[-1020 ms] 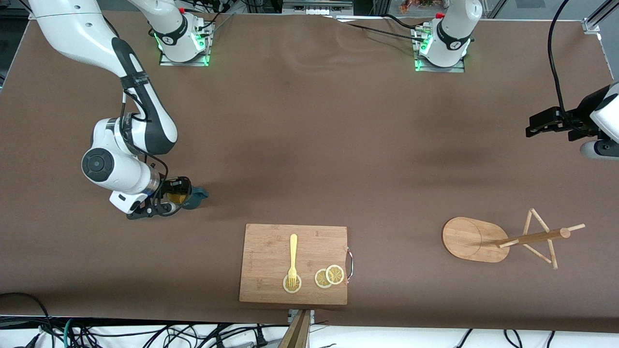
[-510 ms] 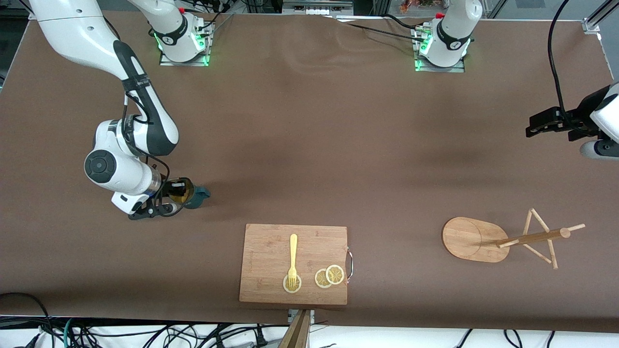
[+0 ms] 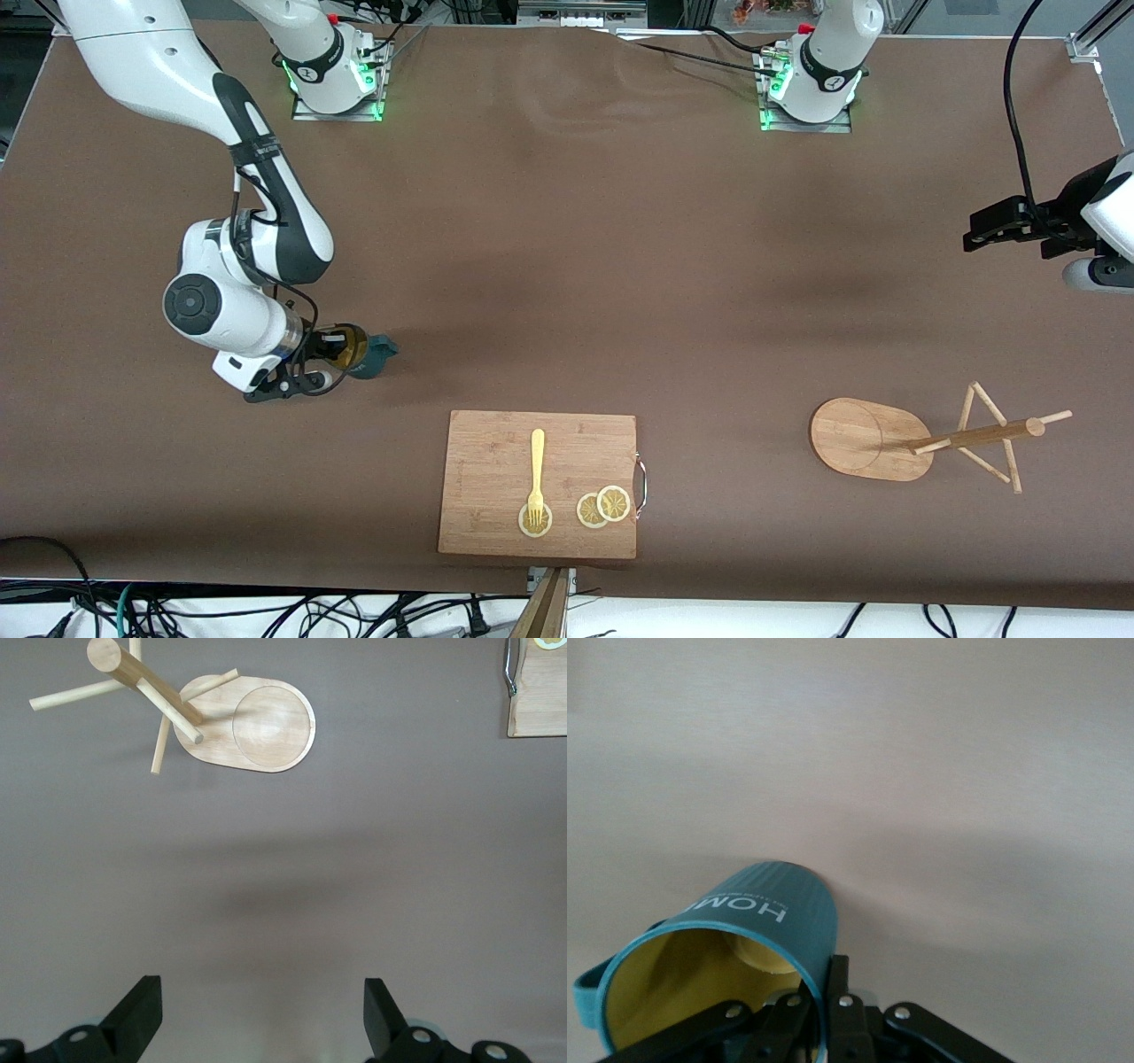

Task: Pass cup and hang on rack
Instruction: 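Close the right gripper on the teal mug rim, then lift the mug with the right gripper while the left gripper approaches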

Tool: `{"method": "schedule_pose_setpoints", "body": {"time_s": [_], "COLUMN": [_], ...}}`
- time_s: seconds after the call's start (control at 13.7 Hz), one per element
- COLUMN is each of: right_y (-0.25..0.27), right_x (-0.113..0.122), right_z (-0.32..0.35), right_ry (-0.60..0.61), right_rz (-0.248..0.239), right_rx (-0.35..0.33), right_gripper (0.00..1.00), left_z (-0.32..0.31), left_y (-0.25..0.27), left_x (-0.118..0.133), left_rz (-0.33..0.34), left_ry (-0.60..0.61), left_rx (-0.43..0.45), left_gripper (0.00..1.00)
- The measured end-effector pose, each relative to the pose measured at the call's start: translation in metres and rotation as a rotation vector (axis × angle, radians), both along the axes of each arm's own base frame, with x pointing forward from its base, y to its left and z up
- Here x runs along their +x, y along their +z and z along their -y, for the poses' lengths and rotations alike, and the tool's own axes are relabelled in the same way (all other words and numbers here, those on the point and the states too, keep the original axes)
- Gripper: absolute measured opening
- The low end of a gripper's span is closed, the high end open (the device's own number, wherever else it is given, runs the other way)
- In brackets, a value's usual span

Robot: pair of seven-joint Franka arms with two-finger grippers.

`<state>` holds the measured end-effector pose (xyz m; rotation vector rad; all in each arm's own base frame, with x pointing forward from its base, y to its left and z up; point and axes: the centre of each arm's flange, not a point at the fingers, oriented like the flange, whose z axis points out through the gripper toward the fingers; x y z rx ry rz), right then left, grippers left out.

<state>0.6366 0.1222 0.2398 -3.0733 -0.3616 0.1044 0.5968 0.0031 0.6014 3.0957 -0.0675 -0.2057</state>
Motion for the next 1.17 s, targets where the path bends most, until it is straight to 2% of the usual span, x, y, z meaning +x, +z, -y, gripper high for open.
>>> {"method": "schedule_pose_setpoints", "body": {"time_s": [0.29, 0.44, 0.8, 1.17], "right_y": [0.023, 0.040, 0.054, 0.034], "right_x": [-0.016, -0.032, -0.102, -0.164], "right_z": [-0.096, -0.161, -0.322, -0.434], "right_ry": [-0.075, -0.123, -0.251, -0.237], "right_rz": [-0.001, -0.004, -0.060, -0.094], "right_rx": [0.055, 0.057, 0.017, 0.005], "right_gripper": [0.04, 0.04, 0.04, 0.04], "left_z": [0.000, 0.000, -0.003, 0.005], "left_y": [0.000, 0.000, -0.003, -0.007], "left_x": [0.000, 0.000, 0.001, 0.003], "left_rz": [0.000, -0.001, -0.004, -0.012], "left_ry": [0.000, 0.000, 0.005, -0.009], "left_rx": [0.000, 0.000, 0.000, -0.001], "left_gripper": [1.00, 1.00, 1.00, 1.00]}}
